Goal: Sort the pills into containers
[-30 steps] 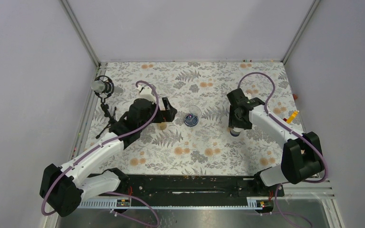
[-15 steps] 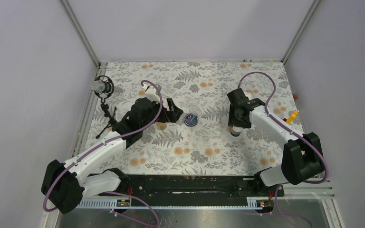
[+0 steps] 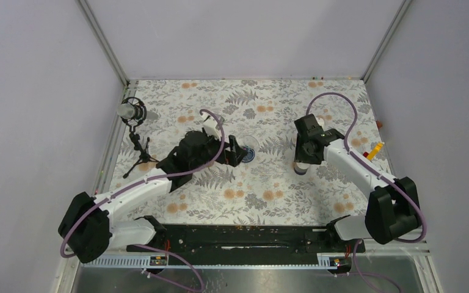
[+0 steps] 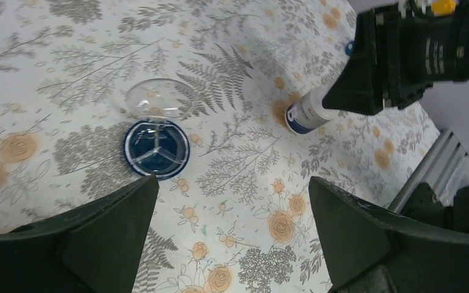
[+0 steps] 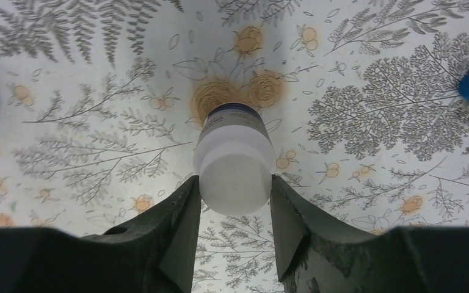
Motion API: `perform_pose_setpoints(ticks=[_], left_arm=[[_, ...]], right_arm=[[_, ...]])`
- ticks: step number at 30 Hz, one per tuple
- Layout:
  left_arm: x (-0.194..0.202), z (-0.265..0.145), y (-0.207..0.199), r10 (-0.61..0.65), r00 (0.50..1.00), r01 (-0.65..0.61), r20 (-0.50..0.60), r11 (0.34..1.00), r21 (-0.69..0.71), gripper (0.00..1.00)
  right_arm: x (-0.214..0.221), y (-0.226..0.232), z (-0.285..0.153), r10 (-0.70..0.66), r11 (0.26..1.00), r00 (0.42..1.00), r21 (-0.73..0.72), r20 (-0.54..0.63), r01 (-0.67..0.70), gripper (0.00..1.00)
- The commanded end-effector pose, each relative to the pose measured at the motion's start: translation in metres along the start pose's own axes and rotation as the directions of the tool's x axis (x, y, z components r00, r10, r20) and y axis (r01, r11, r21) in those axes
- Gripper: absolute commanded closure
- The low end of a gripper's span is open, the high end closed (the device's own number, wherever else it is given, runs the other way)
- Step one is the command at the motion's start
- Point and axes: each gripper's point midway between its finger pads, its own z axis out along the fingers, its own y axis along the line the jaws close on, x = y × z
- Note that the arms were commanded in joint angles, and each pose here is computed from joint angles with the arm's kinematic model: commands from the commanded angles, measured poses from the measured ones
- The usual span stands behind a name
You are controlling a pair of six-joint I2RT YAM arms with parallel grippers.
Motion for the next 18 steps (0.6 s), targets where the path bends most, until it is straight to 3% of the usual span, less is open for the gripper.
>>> perform_pose_setpoints(ticks=[1,4,8,14,18], left_arm=[[-0.001,0.014,-0.031,0.133,0.987,-0.144,0.089,0.98,0.134,0.06],[0.004,0.018,-0.042,0.172,0.971,-0.201,0.165,0.962,0.183,0.07],[0.013,0.019,-0.066,0.251,0.938,-0.321,0.24,0.892,0.319,0.09],[0.034,0.018,-0.096,0.296,0.935,-0.354,0.195,0.782,0.513,0.13],[0.045,0.013,-0.111,0.322,0.932,-0.352,0.165,0.704,0.616,0.16]], right_arm=[[-0.015,0.025,-0.027,-0.015,0.981,0.998,-0.192,0.068,0.028,0.73],[-0.012,0.055,-0.049,-0.043,0.924,0.998,-0.379,0.051,0.06,0.76],[-0.005,0.088,-0.082,-0.089,0.798,0.995,-0.595,0.035,0.092,0.79],[0.004,0.124,-0.131,-0.142,0.542,0.985,-0.826,0.094,0.157,0.79],[0.006,0.127,-0.145,-0.143,0.479,0.982,-0.86,0.121,0.176,0.79]])
